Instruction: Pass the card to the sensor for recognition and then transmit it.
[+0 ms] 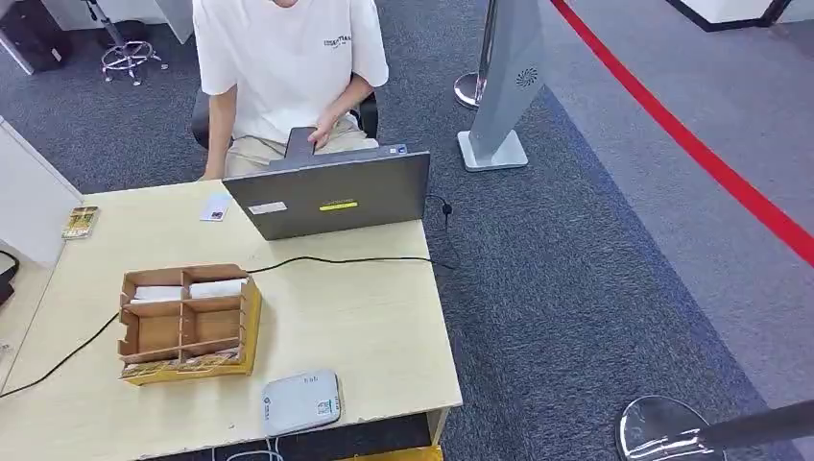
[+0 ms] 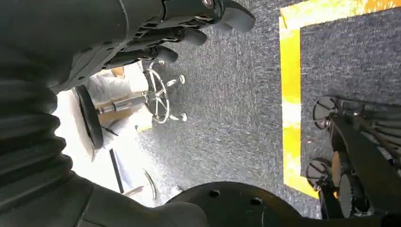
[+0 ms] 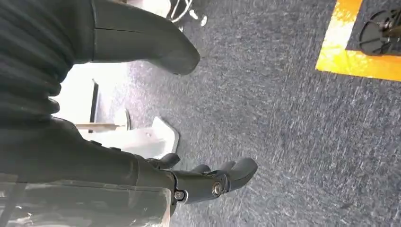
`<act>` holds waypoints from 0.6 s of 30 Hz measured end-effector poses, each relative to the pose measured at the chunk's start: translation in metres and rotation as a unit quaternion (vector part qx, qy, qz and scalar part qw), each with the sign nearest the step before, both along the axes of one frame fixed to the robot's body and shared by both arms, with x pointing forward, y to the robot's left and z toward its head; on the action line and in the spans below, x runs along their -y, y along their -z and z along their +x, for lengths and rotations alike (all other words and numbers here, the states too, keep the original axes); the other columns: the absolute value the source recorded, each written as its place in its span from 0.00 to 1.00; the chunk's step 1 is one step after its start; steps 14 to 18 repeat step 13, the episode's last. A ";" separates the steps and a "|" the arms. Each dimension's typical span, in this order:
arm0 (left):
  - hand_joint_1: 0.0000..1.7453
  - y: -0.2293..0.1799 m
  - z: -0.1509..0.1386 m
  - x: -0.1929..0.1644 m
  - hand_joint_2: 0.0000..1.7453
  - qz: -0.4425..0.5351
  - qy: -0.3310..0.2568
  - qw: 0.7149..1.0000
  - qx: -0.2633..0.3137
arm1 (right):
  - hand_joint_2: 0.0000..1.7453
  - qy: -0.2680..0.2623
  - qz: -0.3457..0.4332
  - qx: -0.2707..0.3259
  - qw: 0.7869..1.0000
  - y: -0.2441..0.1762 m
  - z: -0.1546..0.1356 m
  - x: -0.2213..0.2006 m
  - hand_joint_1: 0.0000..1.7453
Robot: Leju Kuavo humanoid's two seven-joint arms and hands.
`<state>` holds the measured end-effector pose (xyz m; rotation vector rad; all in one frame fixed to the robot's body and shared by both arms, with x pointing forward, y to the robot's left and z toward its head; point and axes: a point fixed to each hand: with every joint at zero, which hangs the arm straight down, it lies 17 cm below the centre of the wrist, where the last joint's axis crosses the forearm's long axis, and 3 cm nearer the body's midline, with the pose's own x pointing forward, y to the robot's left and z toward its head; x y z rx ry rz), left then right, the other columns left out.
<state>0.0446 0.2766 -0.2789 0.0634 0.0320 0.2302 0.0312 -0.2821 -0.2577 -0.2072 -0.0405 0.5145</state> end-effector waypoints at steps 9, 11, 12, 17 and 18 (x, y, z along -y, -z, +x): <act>0.00 0.000 -0.001 0.000 1.00 -0.002 0.007 1.000 -0.001 | 1.00 -0.013 -0.004 0.003 1.000 -0.002 0.002 0.000 0.00; 0.00 0.000 -0.001 0.000 1.00 -0.003 0.011 1.000 -0.002 | 0.00 -0.012 -0.004 0.003 1.000 -0.002 0.002 0.000 0.00; 0.00 0.000 -0.002 0.000 1.00 -0.004 0.018 1.000 -0.005 | 0.00 -0.010 -0.002 0.003 1.000 -0.002 0.002 -0.001 0.00; 0.00 0.000 -0.003 0.000 1.00 -0.004 0.028 1.000 -0.007 | 0.00 -0.005 0.000 0.003 1.000 -0.002 0.002 -0.003 0.00; 0.00 0.000 -0.003 0.000 1.00 -0.004 0.028 1.000 -0.007 | 0.00 -0.005 0.000 0.003 1.000 -0.002 0.002 -0.003 0.00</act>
